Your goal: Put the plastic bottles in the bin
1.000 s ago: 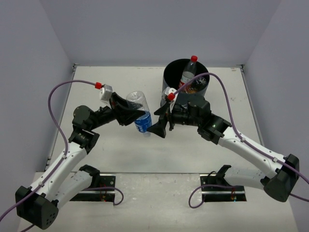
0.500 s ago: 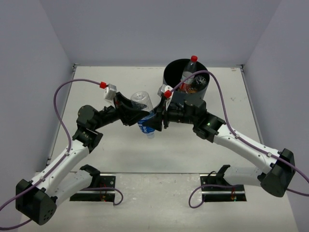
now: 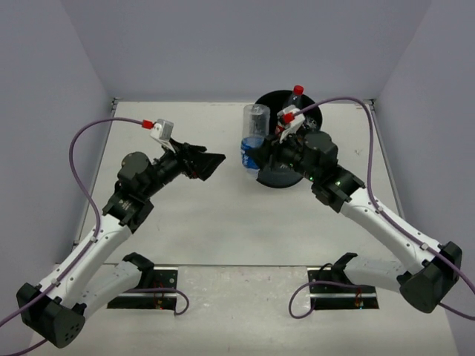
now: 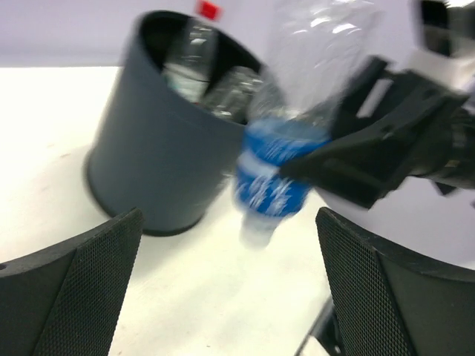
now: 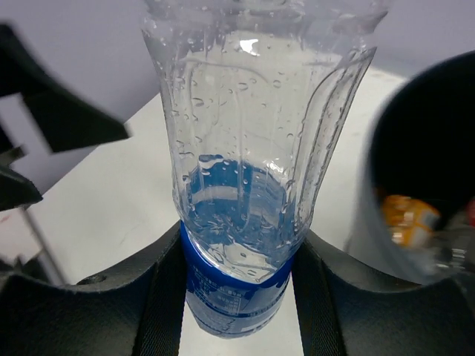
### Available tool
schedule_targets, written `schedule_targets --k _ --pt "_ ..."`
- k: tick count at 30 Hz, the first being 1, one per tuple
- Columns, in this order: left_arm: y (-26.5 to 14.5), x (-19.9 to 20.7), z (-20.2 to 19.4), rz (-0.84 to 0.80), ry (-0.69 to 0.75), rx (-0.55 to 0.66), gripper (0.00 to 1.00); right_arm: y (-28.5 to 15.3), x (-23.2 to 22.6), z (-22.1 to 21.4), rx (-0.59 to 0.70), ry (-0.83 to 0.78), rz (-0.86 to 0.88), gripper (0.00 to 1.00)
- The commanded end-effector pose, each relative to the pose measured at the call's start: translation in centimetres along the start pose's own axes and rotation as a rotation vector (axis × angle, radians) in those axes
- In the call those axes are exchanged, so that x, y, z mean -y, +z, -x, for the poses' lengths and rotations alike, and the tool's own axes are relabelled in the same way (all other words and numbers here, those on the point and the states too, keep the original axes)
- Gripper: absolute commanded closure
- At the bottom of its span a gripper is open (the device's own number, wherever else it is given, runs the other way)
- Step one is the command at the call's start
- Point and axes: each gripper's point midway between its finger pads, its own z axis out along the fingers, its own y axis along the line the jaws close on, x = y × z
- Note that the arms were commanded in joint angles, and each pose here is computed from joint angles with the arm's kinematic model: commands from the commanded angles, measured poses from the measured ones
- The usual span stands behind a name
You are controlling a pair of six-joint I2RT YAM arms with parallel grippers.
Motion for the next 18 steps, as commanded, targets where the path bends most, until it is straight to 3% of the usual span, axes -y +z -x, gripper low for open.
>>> schedule_targets --k 1,4,9,13,18 --pt "-1.9 -8.3 -0.2 0.480 -0.023 0.015 0.00 -2.7 4.3 10.5 0.265 -0.056 -0.223 0.72" --pt "-3.0 -11.1 -0.3 0.645 -0.024 0.033 0.00 -2.8 7.2 13.2 0.313 -0.069 -0.335 0.70" --pt "-4.6 -13.5 -0.7 0.775 -0.016 0.047 0.00 -1.1 10.0 16.1 0.337 -0.089 -0.397 0.68" --pt "-5.1 -14.2 -0.6 0.805 -0.025 0.062 0.00 2.5 11.8 14.7 0.271 -0.100 -0.394 0.66" --pt "-5.9 -15.1 -0.5 0.850 -0.030 0.074 0.00 5.5 12.9 11.1 0.199 -0.085 -0.369 0.56"
